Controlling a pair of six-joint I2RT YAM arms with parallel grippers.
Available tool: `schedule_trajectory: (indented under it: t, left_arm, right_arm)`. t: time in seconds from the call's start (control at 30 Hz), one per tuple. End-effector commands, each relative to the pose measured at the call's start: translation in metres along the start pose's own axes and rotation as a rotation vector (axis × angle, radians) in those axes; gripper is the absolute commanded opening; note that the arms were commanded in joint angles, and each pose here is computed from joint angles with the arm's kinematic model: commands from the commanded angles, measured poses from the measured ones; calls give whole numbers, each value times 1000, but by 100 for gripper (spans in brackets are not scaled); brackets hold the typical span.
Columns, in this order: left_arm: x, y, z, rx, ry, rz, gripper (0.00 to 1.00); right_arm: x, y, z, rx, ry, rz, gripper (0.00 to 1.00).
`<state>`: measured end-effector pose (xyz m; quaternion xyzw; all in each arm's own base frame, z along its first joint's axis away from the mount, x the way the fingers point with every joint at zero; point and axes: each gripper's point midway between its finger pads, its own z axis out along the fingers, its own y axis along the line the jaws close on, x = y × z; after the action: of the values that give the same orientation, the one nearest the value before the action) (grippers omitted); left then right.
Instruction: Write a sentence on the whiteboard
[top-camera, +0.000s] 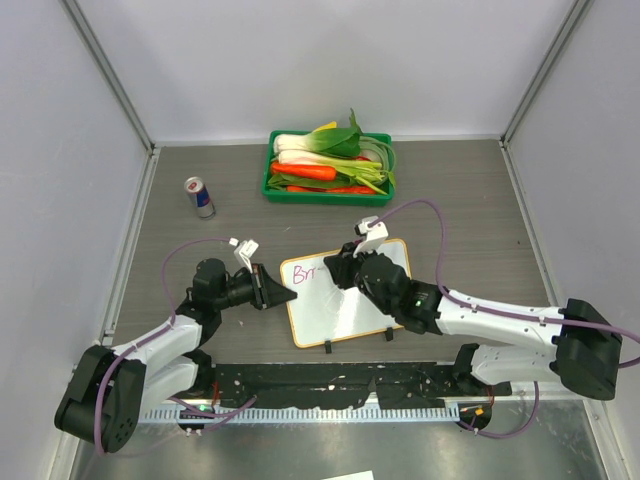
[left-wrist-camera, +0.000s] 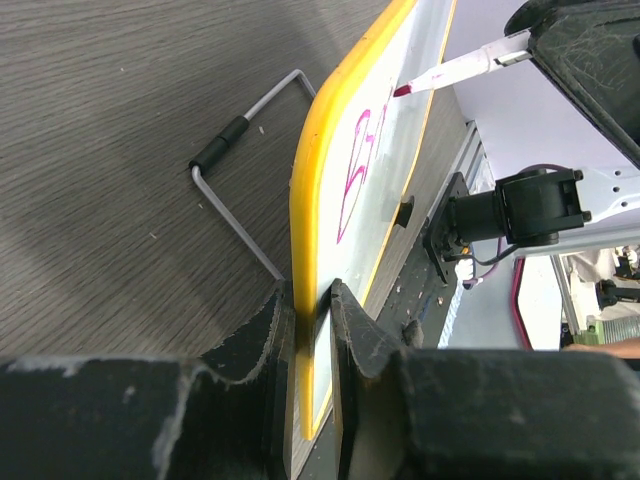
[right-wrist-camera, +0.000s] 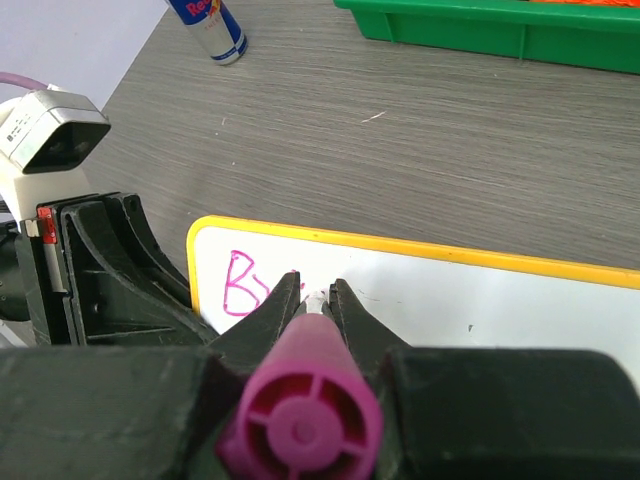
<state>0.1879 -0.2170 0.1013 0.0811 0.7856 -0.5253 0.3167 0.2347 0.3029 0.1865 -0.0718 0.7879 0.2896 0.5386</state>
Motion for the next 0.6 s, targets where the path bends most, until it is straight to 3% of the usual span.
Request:
schedule_trajectory:
  t: [0.0, 0.57]
  left_arm:
    - [2, 0, 1, 4, 8, 26, 0]
    - [2, 1, 1, 0, 7, 26, 0]
  right_arm:
    - [3, 0, 4, -4, -3, -5, 2]
    - [23, -4, 0, -12, 78, -61, 1]
